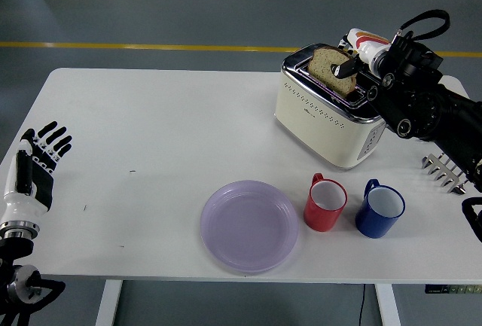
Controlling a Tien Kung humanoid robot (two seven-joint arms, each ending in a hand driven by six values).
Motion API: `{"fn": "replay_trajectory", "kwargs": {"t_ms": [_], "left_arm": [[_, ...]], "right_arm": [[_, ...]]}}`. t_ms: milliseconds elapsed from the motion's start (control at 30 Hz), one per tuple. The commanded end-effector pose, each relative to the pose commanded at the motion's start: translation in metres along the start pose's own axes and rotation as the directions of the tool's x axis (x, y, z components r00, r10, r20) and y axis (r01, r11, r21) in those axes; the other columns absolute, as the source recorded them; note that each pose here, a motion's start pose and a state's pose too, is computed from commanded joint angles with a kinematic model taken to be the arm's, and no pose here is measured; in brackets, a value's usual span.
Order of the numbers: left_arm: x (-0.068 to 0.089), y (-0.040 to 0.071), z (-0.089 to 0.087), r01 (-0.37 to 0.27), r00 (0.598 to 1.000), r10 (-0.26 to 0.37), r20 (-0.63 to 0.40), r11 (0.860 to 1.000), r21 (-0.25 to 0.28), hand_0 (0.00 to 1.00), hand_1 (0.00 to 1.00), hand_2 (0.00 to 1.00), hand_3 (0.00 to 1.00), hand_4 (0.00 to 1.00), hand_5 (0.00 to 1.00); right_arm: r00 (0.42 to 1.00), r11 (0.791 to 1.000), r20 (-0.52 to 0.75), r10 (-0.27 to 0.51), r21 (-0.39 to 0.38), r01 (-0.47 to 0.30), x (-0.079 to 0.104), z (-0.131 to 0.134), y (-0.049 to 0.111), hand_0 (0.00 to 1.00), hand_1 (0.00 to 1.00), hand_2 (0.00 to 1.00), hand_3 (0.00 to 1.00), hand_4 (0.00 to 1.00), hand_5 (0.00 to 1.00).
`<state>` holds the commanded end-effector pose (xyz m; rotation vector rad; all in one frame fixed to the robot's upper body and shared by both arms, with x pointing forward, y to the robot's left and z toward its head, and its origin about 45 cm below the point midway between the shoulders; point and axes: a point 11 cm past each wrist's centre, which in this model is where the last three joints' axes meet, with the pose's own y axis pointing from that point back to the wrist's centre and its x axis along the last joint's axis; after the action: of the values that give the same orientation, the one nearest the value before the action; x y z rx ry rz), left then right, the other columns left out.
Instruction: Push plate across desktop,pick up the break from the machine,place the break in the plate
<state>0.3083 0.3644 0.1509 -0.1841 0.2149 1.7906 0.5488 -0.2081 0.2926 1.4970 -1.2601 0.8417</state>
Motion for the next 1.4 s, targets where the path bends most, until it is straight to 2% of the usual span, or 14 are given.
{"fn": "replay_trajectory", "kwargs": {"t_ms": [100, 133, 367, 567, 667, 733, 833, 900, 967, 1067, 1200, 1267, 1300, 1400], "left_arm": [[0.000, 0.000, -0.001, -0.001, 1.000, 0.001, 0.000, 1.000, 0.002, 0.788, 0.736, 0.742, 0.726, 0.500, 0.998], [0.000, 0.000, -0.001, -0.001, 1.000, 0.001, 0.001, 1.000, 0.003, 0.787, 0.733, 0.741, 0.726, 0.501, 0.998], [0.004, 0.003, -0.002, -0.005, 1.000, 0.005, 0.006, 1.000, 0.008, 0.786, 0.733, 0.741, 0.726, 0.500, 0.998], [0.006, 0.004, -0.002, -0.009, 1.000, 0.009, 0.008, 1.000, 0.007, 0.787, 0.733, 0.741, 0.725, 0.499, 0.998], [0.007, 0.004, -0.002, -0.011, 1.000, 0.011, 0.008, 1.000, 0.006, 0.787, 0.733, 0.741, 0.725, 0.499, 0.998], [0.007, 0.004, -0.001, -0.012, 1.000, 0.012, 0.007, 1.000, 0.004, 0.786, 0.732, 0.742, 0.725, 0.497, 0.998], [0.008, 0.005, -0.001, -0.014, 1.000, 0.014, 0.008, 1.000, 0.004, 0.786, 0.732, 0.742, 0.725, 0.497, 0.998], [0.009, 0.006, -0.001, -0.017, 1.000, 0.017, 0.008, 1.000, 0.004, 0.786, 0.732, 0.742, 0.725, 0.497, 0.998], [0.011, 0.007, -0.002, -0.022, 1.000, 0.022, 0.008, 1.000, 0.004, 0.786, 0.732, 0.742, 0.727, 0.498, 0.998], [0.013, 0.008, -0.002, -0.029, 1.000, 0.028, 0.008, 1.000, 0.005, 0.786, 0.732, 0.742, 0.727, 0.498, 0.998], [0.014, 0.008, -0.002, -0.033, 0.999, 0.033, 0.007, 0.999, 0.004, 0.786, 0.732, 0.742, 0.725, 0.498, 0.998], [0.014, 0.008, -0.001, -0.035, 0.999, 0.035, 0.005, 0.999, 0.000, 0.786, 0.732, 0.742, 0.725, 0.498, 0.998], [0.014, 0.007, 0.000, -0.034, 0.999, 0.034, 0.006, 0.999, -0.001, 0.786, 0.732, 0.742, 0.725, 0.498, 0.998], [0.014, 0.007, 0.000, -0.033, 0.999, 0.033, 0.006, 0.999, -0.003, 0.786, 0.731, 0.742, 0.725, 0.497, 0.998]], "right_arm": [[1.000, 1.000, -0.010, 0.009, 0.019, -0.009, 0.003, -0.010, 0.002, 0.282, 0.347, 0.410, 0.475, 0.384, 0.057], [1.000, 1.000, -0.014, 0.012, 0.025, -0.012, 0.004, -0.013, 0.002, 0.278, 0.335, 0.399, 0.466, 0.351, 0.054], [0.991, 0.988, 0.002, 0.133, 0.076, -0.133, 0.054, -0.009, 0.009, 0.291, 0.329, 0.394, 0.459, 0.335, 0.046], [0.971, 0.962, 0.032, 0.238, 0.130, -0.240, 0.101, -0.013, 0.023, 0.283, 0.318, 0.390, 0.454, 0.352, 0.038], [0.960, 0.945, 0.071, 0.272, 0.166, -0.280, 0.119, -0.022, 0.033, 0.283, 0.318, 0.390, 0.454, 0.352, 0.038], [0.956, 0.938, 0.101, 0.274, 0.192, -0.289, 0.126, -0.026, 0.041, 0.285, 0.316, 0.389, 0.451, 0.358, 0.032], [0.959, 0.936, 0.172, 0.226, 0.234, -0.263, 0.129, -0.032, 0.052, 0.285, 0.316, 0.389, 0.451, 0.358, 0.032], [0.963, 0.938, 0.210, 0.171, 0.266, -0.224, 0.126, -0.035, 0.060, 0.285, 0.316, 0.389, 0.451, 0.358, 0.032], [0.970, 0.943, 0.227, 0.088, 0.295, -0.154, 0.114, -0.036, 0.068, 0.278, 0.315, 0.390, 0.450, 0.347, 0.029], [0.971, 0.927, 0.235, -0.052, 0.373, -0.040, 0.092, -0.049, 0.083, 0.278, 0.315, 0.390, 0.450, 0.347, 0.029], [0.942, 0.880, 0.225, -0.249, 0.459, 0.123, 0.051, -0.063, 0.101, 0.293, 0.313, 0.390, 0.446, 0.335, 0.032], [0.920, 0.853, 0.209, -0.330, 0.484, 0.196, 0.029, -0.067, 0.110, 0.293, 0.313, 0.390, 0.446, 0.335, 0.032], [0.906, 0.832, 0.188, -0.380, 0.498, 0.245, 0.014, -0.070, 0.115, 0.293, 0.313, 0.390, 0.446, 0.335, 0.032], [0.875, 0.788, 0.125, -0.467, 0.509, 0.348, -0.022, -0.072, 0.125, 0.298, 0.318, 0.392, 0.446, 0.323, 0.028]]}}
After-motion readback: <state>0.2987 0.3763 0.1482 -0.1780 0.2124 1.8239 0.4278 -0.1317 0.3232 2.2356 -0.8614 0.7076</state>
